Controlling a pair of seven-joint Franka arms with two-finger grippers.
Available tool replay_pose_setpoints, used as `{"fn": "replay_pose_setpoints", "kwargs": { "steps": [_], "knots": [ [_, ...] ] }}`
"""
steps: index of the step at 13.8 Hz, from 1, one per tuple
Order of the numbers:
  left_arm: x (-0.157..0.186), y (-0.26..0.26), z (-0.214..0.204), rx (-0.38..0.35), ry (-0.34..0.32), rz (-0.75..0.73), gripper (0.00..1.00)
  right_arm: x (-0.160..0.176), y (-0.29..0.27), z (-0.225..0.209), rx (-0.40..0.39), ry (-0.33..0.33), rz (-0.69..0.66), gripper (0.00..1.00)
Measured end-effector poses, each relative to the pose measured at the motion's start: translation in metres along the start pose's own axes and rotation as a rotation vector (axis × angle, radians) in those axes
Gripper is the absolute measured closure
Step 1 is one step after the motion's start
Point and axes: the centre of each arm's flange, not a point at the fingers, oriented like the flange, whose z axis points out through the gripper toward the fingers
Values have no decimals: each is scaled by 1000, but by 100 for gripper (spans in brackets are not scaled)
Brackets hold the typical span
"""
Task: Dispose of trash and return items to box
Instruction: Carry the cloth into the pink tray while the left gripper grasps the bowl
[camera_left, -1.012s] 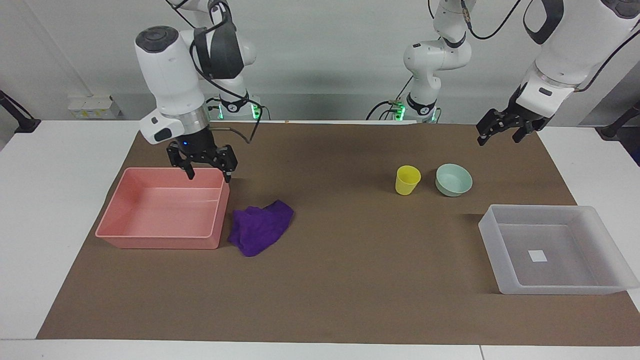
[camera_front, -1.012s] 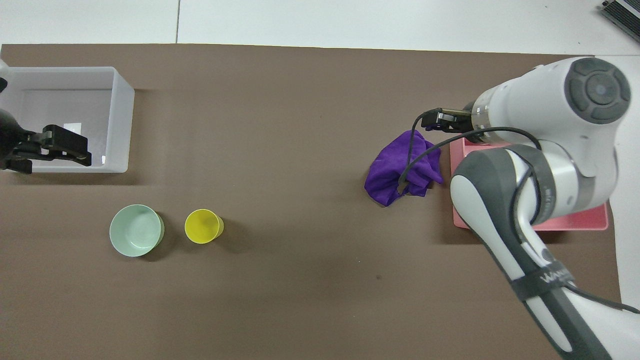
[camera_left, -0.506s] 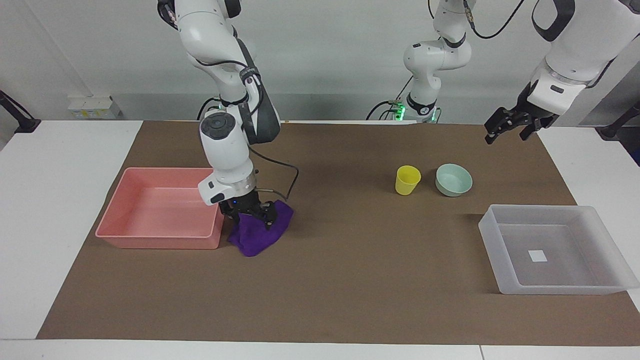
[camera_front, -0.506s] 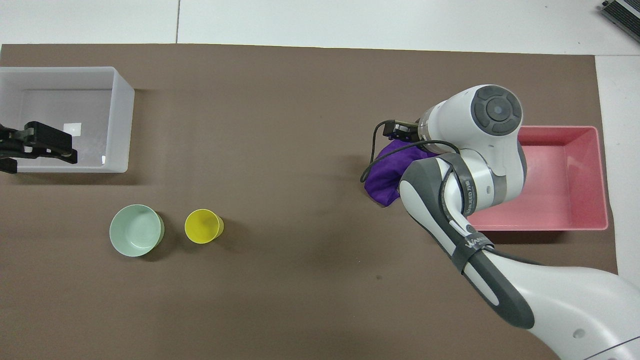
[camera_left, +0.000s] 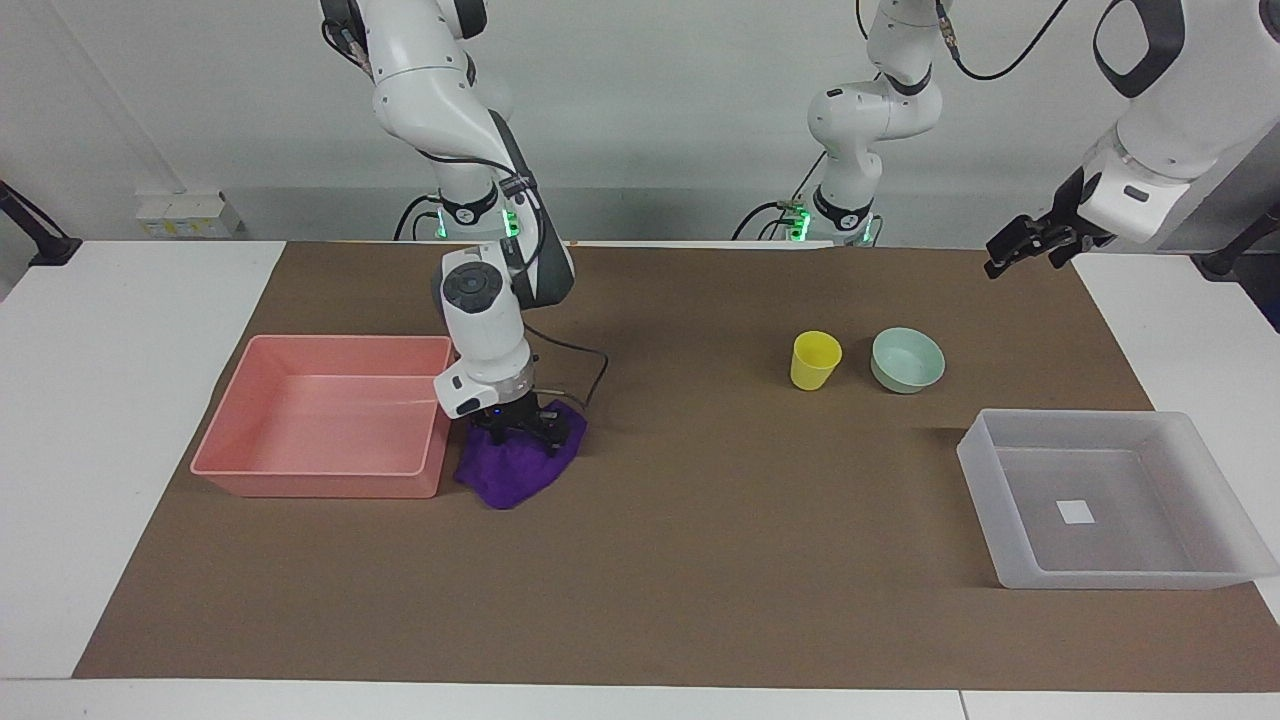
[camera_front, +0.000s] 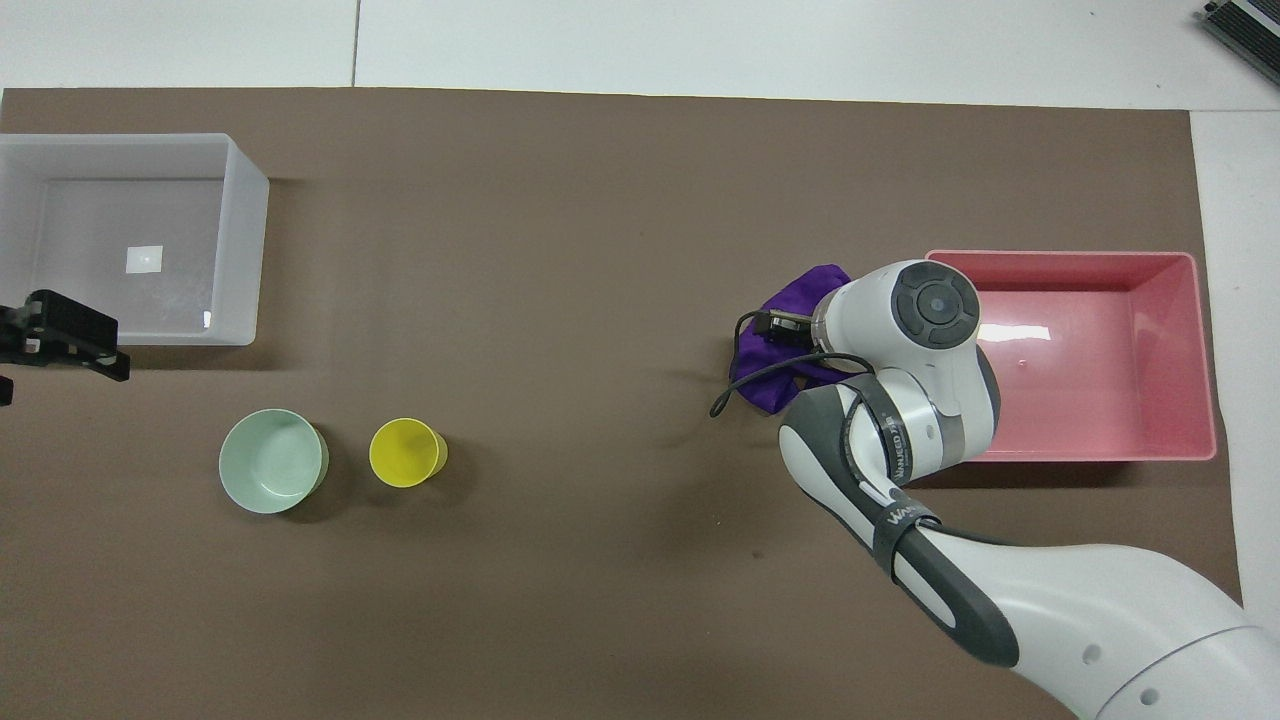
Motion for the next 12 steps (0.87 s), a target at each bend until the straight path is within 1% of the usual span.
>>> {"fn": "replay_pose_setpoints", "kwargs": {
  "steps": [1,2,3,4,6,7,10,11,12],
  "knots": [
    [6,-6,28,-9,-27,2,0,-6,3,3,-3,4,-6,0],
    [11,-9,58,-14,-27,13,0,-9,5,3,4,21,-11,0],
    [13,-11,87,-16,-16,27,0,-10,8,2,9,36,-14,7],
    [12,-15,117,-19,2,37,0,-10,11,0,11,47,-17,20],
    [8,-23,171,-28,51,38,0,-7,16,-4,16,61,-22,41],
    [6,-26,193,-29,82,35,0,-6,16,-7,19,67,-24,54],
    [2,-33,248,-26,183,28,0,4,9,-23,40,104,-25,85],
    [-2,-35,263,-25,199,25,0,10,5,-33,51,124,-25,87],
    [-5,-36,273,-24,199,23,11,17,2,-50,59,144,-24,87]
  ]
}}
